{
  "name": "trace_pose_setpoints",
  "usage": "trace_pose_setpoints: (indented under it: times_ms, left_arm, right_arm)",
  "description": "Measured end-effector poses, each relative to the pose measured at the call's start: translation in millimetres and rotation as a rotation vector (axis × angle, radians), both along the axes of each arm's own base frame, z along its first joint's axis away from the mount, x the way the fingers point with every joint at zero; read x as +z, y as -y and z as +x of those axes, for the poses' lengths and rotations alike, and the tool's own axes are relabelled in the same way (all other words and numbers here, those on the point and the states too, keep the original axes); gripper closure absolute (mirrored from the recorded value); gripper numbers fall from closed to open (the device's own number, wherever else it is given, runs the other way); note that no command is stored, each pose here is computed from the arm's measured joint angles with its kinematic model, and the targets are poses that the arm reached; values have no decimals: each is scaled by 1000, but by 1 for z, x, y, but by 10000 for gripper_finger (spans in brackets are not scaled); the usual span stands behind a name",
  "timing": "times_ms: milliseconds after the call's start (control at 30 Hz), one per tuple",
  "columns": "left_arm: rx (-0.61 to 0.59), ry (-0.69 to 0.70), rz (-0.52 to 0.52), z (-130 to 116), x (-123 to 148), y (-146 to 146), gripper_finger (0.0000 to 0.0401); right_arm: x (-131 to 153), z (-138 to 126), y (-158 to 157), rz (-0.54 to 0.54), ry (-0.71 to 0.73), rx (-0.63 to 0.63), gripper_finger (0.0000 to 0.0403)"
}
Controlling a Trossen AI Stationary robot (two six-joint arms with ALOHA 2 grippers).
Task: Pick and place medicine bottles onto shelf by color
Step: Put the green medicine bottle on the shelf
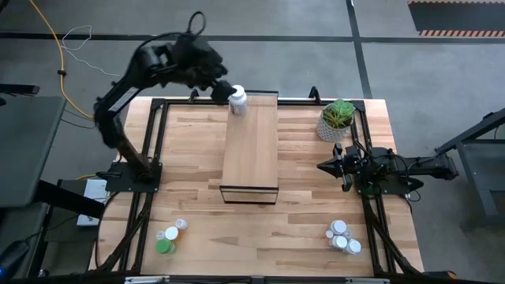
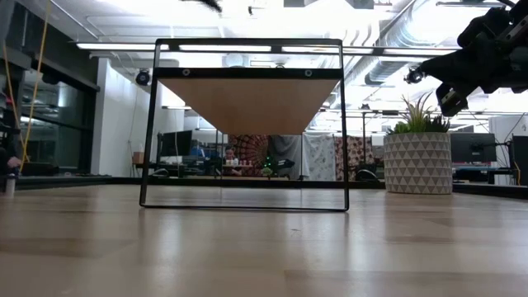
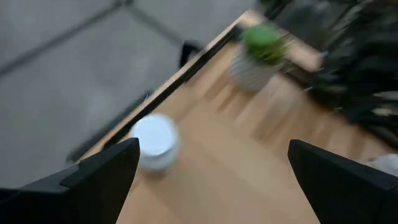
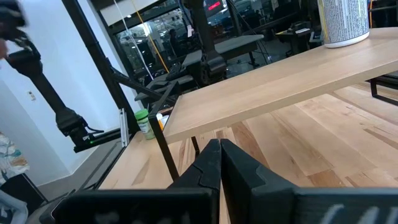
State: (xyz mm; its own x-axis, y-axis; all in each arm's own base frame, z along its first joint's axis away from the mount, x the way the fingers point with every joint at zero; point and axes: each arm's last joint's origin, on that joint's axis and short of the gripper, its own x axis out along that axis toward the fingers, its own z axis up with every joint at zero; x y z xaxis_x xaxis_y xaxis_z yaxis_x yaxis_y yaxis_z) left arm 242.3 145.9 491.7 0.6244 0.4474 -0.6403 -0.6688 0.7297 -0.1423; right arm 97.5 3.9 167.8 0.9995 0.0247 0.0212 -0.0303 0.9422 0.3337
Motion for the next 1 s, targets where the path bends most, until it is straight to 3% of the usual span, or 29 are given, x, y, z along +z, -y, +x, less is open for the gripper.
trace_pose_setpoints:
  times_ms: [167, 333, 500, 633, 800, 1000]
  left_arm:
    - [-144, 94, 150, 5, 23, 57, 1]
    - [-155, 40, 266, 17, 18, 95, 1]
    - [-197, 87, 259, 26, -12, 113, 1]
    - [-261, 277, 213, 21, -45, 124, 1]
    - [-384, 516, 171, -4, -90, 134, 1]
    - [-347, 671, 128, -45, -129, 135, 1]
  right_arm:
    - [0, 0, 0, 0, 0, 0, 402]
    - [0, 0, 0, 0, 0, 0, 402]
    - [0, 0, 0, 0, 0, 0, 402]
    - [0, 0, 0, 0, 0, 0, 402]
    - [0, 0, 0, 0, 0, 0, 402]
    - [0, 0, 0, 0, 0, 0, 402]
